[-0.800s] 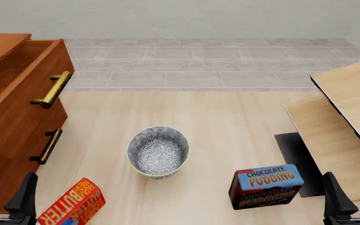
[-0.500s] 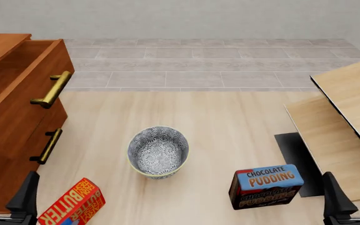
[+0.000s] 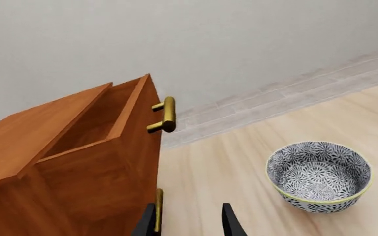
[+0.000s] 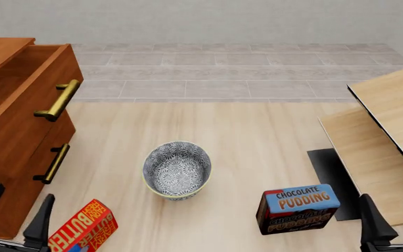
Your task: Close the top drawer of the cabinet.
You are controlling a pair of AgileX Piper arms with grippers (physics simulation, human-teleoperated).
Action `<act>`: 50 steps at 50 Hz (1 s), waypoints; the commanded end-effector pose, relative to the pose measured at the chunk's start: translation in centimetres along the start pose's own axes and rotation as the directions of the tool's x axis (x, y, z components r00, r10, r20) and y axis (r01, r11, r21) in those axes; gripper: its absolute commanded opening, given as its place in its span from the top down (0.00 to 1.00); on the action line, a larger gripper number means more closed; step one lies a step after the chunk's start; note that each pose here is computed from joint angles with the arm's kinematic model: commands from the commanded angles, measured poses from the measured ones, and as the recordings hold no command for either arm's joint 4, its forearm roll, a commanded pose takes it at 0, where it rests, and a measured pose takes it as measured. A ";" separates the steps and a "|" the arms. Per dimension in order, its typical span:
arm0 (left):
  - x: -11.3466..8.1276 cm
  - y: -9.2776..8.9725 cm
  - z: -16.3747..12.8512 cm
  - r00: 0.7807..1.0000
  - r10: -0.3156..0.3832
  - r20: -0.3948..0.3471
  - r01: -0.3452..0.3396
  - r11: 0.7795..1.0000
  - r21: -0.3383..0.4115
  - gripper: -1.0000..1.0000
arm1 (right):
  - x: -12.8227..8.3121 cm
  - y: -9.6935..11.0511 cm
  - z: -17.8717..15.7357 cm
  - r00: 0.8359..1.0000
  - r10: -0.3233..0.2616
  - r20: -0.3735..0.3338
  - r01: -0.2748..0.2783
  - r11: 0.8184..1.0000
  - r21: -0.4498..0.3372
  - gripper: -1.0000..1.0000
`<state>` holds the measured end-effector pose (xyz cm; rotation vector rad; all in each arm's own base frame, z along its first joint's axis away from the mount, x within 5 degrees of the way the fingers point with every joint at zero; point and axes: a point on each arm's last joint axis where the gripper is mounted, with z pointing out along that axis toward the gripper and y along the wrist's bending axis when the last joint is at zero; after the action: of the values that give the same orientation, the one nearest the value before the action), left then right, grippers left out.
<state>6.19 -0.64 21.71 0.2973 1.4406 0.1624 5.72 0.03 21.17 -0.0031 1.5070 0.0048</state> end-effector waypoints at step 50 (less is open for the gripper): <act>1.7 -1.8 8.6 0.765 0.636 0.102 -0.638 0.770 -0.012 0.00 | 0.6 0.1 0.0 0.998 0.006 -0.061 -0.007 1.000 -0.019 0.00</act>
<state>13.60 -2.78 21.22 0.7743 1.2113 0.6070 5.78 0.18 20.65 -0.0169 1.5640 0.0311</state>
